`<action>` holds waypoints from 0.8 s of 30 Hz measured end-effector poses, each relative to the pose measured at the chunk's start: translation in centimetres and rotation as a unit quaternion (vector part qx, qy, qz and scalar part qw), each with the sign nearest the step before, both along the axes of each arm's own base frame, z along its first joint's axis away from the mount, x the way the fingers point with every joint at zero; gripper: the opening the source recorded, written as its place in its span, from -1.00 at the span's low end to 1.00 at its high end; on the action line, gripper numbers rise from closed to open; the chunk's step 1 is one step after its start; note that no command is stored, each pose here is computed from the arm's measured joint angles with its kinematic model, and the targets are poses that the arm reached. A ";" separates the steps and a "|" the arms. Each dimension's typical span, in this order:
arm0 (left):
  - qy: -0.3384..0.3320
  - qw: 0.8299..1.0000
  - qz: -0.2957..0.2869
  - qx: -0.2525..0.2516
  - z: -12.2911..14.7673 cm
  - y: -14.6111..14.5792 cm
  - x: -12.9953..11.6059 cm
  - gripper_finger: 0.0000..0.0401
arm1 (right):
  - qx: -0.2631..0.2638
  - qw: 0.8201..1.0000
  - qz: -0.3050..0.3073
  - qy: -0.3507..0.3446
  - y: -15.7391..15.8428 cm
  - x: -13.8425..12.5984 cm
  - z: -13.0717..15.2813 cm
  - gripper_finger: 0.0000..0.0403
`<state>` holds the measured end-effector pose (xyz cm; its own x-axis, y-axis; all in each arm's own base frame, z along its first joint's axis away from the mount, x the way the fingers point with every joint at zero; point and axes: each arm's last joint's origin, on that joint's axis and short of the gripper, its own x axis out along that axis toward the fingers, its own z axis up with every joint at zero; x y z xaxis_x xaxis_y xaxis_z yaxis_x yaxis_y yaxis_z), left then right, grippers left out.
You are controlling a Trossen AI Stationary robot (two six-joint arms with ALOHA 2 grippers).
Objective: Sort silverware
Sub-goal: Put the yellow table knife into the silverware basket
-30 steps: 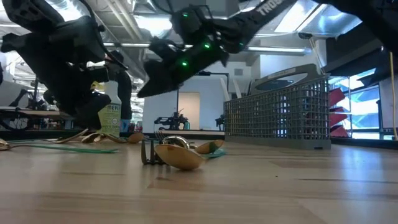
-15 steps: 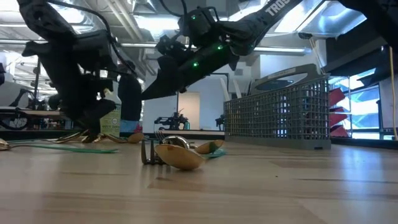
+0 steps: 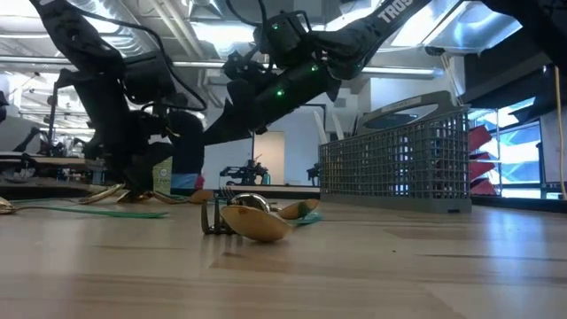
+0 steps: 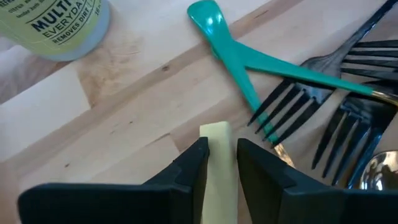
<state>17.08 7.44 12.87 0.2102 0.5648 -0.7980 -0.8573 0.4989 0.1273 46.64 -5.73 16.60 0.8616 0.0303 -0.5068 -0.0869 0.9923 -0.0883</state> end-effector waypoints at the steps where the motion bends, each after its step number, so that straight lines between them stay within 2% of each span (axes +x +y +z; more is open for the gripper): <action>1: -0.002 1.000 -0.001 -0.001 0.0 0.1 0.0 -0.64 | 0.000 1.000 0.000 0.000 0.0 0.0 0.0 -0.54; 5: -0.038 0.999 -0.026 -0.020 0.2 0.1 0.6 -0.61 | 0.000 1.000 0.000 0.004 0.0 0.0 -0.1 -0.54; 8: -0.052 0.998 -0.040 -0.024 0.3 0.0 0.9 -0.50 | 0.001 1.000 0.000 0.006 0.0 -0.1 -0.1 -0.54; 17: -0.033 0.997 -0.062 -0.021 0.2 0.0 0.8 -0.11 | 0.002 1.000 0.000 0.018 0.0 -0.2 -0.3 -0.54; 24: 0.005 0.996 -0.091 -0.023 0.0 0.0 0.4 -0.05 | 0.003 1.000 0.004 0.020 0.0 -0.2 -0.4 -0.54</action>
